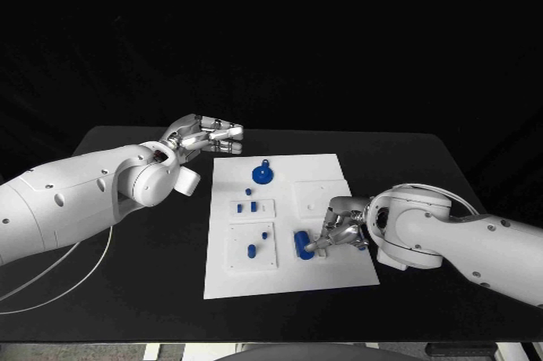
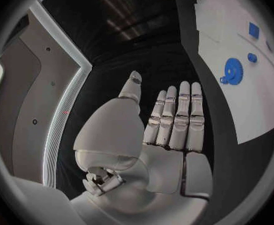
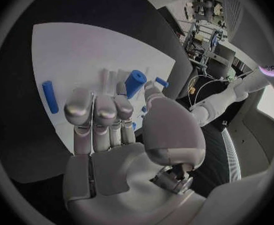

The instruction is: Assemble the parts on the task board

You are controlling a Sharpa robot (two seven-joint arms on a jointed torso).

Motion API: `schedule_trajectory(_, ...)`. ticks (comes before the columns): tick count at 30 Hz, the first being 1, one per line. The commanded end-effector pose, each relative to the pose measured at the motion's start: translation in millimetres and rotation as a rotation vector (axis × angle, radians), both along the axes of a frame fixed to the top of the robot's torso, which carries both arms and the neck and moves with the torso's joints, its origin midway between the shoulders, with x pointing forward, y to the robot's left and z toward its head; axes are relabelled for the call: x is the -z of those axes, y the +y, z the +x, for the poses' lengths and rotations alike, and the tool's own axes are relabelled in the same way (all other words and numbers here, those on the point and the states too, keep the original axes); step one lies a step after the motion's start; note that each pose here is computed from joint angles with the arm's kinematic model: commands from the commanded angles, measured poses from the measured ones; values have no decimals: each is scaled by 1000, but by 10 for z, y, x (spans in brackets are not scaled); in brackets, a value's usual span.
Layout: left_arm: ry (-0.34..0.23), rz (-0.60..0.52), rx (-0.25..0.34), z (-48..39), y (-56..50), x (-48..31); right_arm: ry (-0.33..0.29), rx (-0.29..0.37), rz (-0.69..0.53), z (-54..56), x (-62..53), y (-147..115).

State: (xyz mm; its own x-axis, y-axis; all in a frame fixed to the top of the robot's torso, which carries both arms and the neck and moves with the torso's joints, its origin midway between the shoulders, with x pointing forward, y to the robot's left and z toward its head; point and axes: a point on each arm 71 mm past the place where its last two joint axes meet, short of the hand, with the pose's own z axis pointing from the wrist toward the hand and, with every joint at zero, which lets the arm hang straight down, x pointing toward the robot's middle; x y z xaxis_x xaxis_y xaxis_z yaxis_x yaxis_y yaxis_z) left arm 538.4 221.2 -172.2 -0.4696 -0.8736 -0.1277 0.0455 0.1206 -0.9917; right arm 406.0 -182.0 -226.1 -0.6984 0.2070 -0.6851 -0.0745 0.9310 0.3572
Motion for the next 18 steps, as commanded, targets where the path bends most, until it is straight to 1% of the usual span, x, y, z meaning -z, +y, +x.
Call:
schedule_trajectory(1,-1,-5,17,-6,-16,-4,52,-59,27,-43,18,30)
schedule_trajectory(11,0,-5,18,-5,-14,-3,75,-72,41,-52,29,28)
schedule_trajectory(18,0,-4,18,-4,-16,-2,43,-44,30,-10,37,35)
